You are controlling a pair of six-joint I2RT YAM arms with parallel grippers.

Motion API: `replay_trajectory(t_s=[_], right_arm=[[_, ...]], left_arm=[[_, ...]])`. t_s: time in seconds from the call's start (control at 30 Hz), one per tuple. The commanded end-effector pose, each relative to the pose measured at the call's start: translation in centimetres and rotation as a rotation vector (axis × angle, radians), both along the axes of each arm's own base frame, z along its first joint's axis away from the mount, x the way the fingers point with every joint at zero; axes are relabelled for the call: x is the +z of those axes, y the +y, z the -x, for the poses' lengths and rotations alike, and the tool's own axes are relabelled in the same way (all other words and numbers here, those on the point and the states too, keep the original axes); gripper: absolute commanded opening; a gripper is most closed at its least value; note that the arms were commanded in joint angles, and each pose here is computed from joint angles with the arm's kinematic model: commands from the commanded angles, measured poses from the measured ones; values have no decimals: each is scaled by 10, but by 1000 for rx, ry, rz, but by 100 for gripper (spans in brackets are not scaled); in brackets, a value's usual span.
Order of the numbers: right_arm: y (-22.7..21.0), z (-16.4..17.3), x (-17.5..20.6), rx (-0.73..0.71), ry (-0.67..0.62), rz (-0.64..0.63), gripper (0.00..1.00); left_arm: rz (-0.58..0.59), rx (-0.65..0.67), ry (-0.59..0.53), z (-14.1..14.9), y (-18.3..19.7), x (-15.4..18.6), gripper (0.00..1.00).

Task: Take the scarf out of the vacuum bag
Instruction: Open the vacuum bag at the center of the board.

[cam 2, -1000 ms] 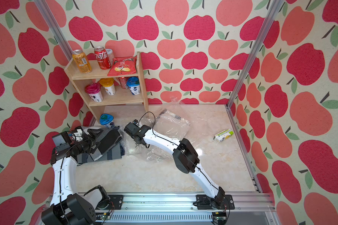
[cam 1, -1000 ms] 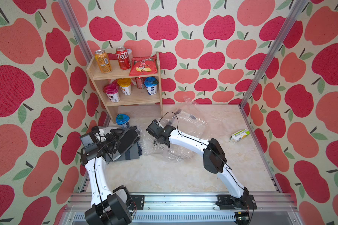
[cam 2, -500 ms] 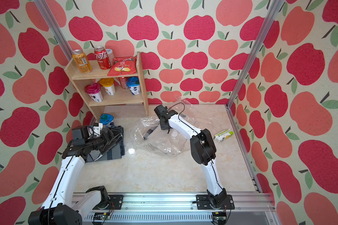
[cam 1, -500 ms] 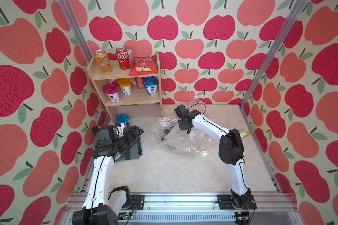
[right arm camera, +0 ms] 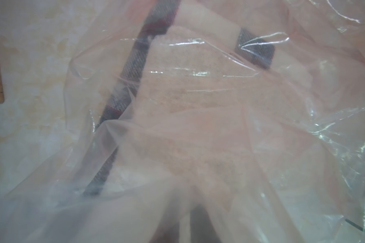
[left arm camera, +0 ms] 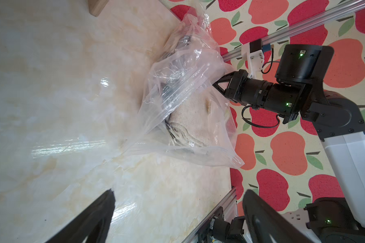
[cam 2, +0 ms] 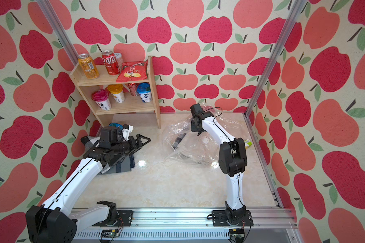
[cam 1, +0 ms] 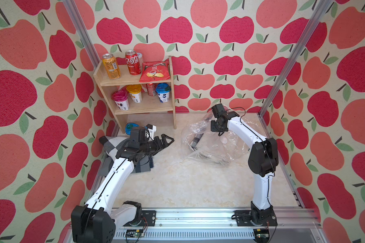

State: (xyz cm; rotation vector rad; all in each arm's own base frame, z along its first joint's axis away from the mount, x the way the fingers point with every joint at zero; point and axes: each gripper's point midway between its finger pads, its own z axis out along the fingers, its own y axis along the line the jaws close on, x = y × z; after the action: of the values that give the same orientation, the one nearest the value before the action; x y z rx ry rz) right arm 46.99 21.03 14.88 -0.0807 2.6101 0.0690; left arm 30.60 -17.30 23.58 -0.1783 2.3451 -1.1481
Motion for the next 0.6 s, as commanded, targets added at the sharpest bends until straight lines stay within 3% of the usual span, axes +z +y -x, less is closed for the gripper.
replay_trajectory(t_s=[0.0, 0.33, 0.5, 0.57], right_arm=[[46, -2, 59, 111, -88, -189, 14], [110, -32, 94, 131, -74, -503, 12], [115, -26, 101, 156, -54, -504, 13], [115, -13, 104, 198, -52, -470, 31]], left_arm=[[-20, -1, -66, -13, -10, 13, 97], [-10, -49, -98, -17, -30, 20, 97], [-17, -60, -80, -17, -36, 14, 98], [-29, -51, -54, -16, -35, 5, 97]])
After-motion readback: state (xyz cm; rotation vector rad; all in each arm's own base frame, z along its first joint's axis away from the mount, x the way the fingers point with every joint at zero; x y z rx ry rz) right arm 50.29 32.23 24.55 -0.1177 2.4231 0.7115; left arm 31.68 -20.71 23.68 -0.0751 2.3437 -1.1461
